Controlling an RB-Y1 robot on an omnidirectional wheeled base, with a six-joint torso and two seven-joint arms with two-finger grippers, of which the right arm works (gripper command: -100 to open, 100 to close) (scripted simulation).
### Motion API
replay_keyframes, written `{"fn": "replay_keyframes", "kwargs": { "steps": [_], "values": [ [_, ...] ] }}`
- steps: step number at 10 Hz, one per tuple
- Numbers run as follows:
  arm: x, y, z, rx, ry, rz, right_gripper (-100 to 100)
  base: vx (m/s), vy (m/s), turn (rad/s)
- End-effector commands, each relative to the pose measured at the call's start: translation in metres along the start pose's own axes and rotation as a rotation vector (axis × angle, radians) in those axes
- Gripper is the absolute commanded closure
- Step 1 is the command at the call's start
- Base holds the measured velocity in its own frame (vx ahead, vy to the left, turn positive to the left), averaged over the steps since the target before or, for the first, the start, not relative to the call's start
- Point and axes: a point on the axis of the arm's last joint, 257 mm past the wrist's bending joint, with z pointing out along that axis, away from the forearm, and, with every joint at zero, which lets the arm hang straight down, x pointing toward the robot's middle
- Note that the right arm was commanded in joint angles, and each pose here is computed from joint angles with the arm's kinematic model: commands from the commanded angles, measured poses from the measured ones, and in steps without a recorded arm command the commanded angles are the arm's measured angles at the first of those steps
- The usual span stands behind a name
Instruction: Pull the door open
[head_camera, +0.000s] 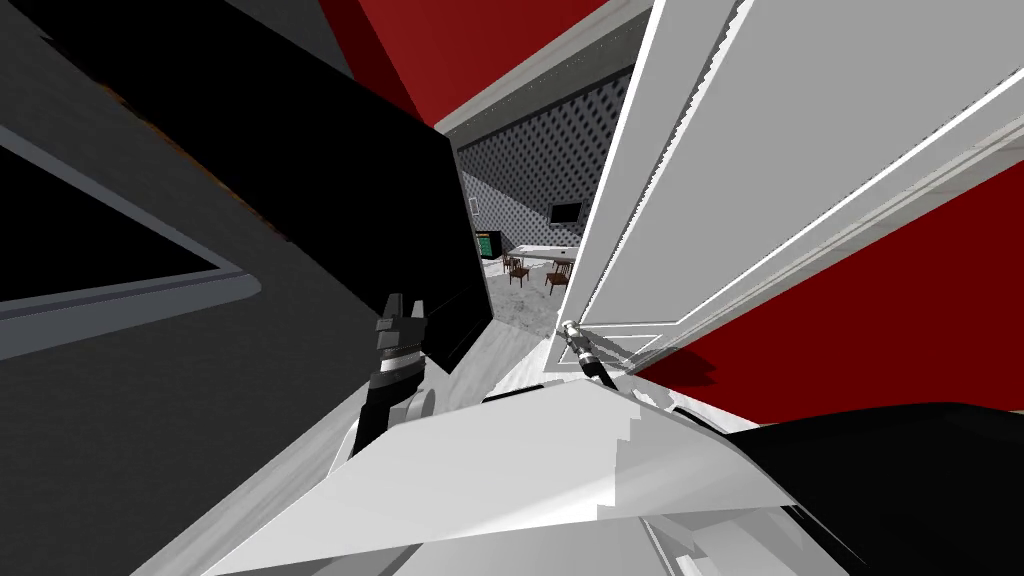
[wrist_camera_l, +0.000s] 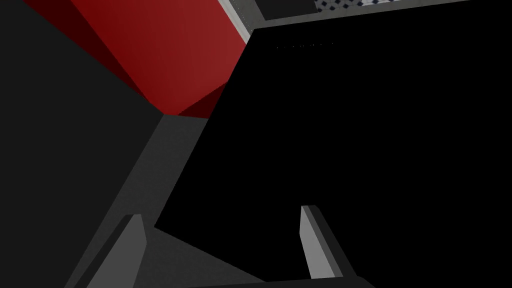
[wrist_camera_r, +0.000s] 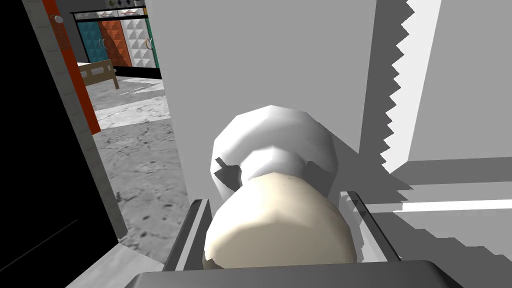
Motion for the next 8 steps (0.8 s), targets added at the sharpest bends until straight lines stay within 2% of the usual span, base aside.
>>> {"fn": "replay_keyframes", "kwargs": {
  "steps": [1, 3, 4, 5, 8],
  "values": [
    [0.000, -0.002, -0.0060, 0.033, 0.002, 0.003, 100, -0.280, -0.065, 0.100],
    [0.001, -0.005, -0.0133, 0.073, 0.002, 0.007, 100, -0.247, -0.017, 0.093],
    [-0.001, -0.002, -0.0109, 0.060, -0.003, 0.002, 100, -0.105, -0.003, -0.002],
    [-0.003, -0.003, -0.0203, 0.085, -0.007, 0.002, 100, -0.152, -0.066, 0.099],
    [-0.001, -0.003, -0.0329, 0.128, -0.001, 0.002, 100, -0.222, -0.075, 0.129]
  ]
}}
